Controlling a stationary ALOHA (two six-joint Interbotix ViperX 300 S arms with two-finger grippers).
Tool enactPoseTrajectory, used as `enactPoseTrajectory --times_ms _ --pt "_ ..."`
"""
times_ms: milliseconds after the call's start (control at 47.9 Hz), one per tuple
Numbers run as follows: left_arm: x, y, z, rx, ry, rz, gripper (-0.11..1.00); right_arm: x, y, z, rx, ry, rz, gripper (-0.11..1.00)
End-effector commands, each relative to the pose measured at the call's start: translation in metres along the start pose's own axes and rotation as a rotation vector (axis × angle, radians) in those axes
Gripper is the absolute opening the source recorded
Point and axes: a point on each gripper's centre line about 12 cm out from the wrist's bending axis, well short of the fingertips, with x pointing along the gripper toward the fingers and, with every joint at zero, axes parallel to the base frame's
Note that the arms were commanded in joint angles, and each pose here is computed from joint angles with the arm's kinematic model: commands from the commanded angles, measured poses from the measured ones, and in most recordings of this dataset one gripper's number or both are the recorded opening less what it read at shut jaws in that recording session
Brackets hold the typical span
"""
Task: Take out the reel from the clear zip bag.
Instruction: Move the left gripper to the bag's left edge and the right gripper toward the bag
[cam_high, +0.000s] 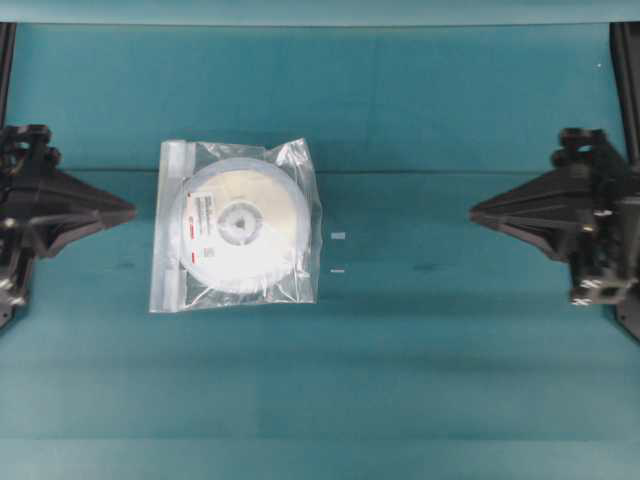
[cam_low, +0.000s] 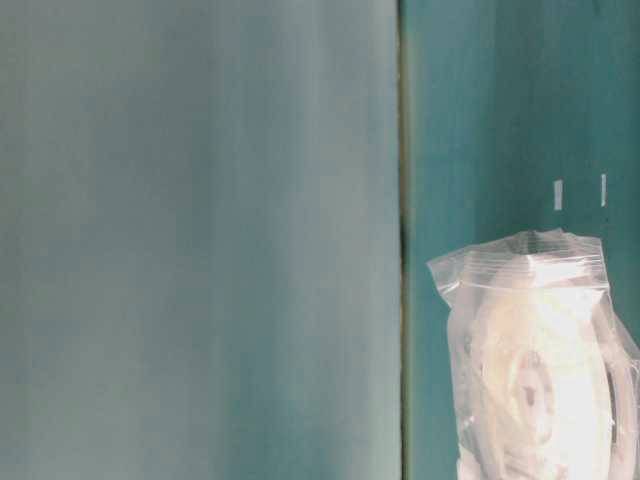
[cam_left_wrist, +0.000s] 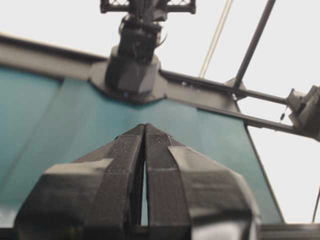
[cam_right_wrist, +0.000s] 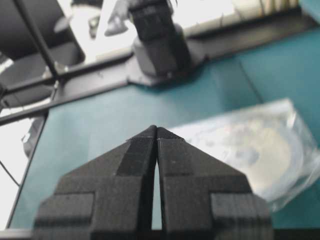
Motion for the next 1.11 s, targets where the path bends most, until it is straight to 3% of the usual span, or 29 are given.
enactPoseTrajectory --times_ms 0,167,313,376,564,939,1086 --pt "0.007 0.008 0.003 -0.073 -0.001 0.039 -0.01 0.01 -0.002 0.003 0.062 0.005 -0.017 0.0" --pt "0.01 0.037 -0.012 -0.292 0.04 0.175 -0.01 0.028 -0.015 -0.008 0.178 0.073 -0.085 0.0" --pt "0.004 0.06 -0.04 -0.443 0.135 0.309 -0.01 0.044 -0.028 -0.017 0.26 0.156 -0.159 0.0" --pt "0.001 0.067 -0.053 -0.485 0.187 0.362 -0.01 0.05 -0.031 -0.02 0.289 0.177 -0.179 0.0" --pt "-0.01 0.081 -0.093 -0.506 0.302 0.452 -0.01 0.062 -0.04 -0.025 0.346 0.225 -0.232 0.0" --pt "-0.023 0.104 -0.137 -0.551 0.393 0.569 0.0 0.066 -0.041 -0.027 0.352 0.236 -0.241 0.0" --pt "-0.013 0.109 -0.143 -0.555 0.387 0.566 0.2 0.065 -0.042 -0.029 0.354 0.247 -0.246 0.0"
